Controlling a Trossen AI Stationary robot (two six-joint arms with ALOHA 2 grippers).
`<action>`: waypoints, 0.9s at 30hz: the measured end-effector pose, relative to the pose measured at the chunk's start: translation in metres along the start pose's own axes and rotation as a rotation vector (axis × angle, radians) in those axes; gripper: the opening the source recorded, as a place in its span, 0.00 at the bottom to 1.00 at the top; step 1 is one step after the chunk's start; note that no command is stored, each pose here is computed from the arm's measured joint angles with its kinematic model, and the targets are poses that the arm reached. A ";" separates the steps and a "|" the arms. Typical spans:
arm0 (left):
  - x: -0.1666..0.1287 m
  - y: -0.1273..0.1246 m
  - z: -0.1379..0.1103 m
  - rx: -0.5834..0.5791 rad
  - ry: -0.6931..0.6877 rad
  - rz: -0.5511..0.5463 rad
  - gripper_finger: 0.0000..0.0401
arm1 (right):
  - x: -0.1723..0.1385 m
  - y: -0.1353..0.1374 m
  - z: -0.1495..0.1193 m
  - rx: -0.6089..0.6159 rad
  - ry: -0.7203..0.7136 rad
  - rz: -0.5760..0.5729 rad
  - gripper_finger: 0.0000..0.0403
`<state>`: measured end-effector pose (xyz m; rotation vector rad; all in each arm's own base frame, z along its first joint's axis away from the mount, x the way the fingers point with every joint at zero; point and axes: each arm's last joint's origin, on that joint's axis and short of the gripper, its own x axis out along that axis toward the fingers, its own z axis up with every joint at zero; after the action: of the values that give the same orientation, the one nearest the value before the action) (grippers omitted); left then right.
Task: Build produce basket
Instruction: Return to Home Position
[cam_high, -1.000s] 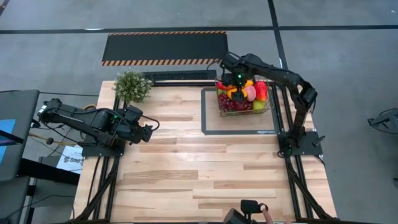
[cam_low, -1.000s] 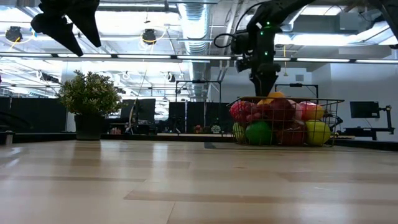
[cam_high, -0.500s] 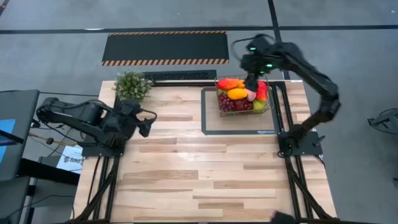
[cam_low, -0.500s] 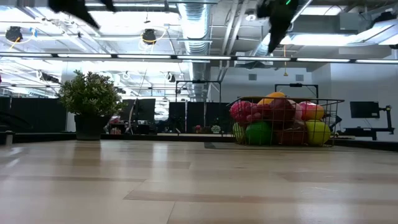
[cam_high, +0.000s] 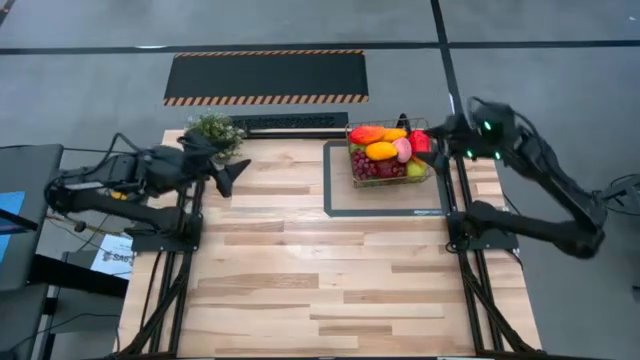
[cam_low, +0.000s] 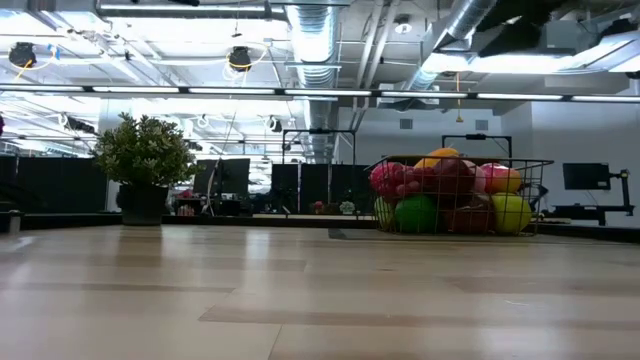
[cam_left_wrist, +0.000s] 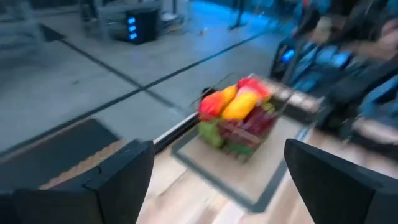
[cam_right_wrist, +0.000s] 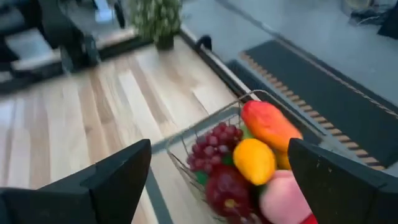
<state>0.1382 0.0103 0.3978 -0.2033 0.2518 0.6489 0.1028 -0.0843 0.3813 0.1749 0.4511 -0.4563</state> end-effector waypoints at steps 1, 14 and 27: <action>0.000 0.006 -0.002 -0.028 -0.019 -0.028 0.87 | -0.004 0.002 -0.010 0.026 -0.035 0.001 0.99; 0.007 0.052 -0.089 -0.204 0.009 -0.075 0.87 | -0.023 0.026 -0.091 0.237 -0.538 0.284 0.98; 0.036 0.053 -0.166 -0.355 -0.079 -0.156 0.87 | 0.044 0.057 -0.130 0.219 -0.492 0.345 0.98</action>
<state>0.1058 0.0280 0.2235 -0.5316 0.0419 0.5418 0.1154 -0.0172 0.2496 0.3355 -0.1153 -0.1949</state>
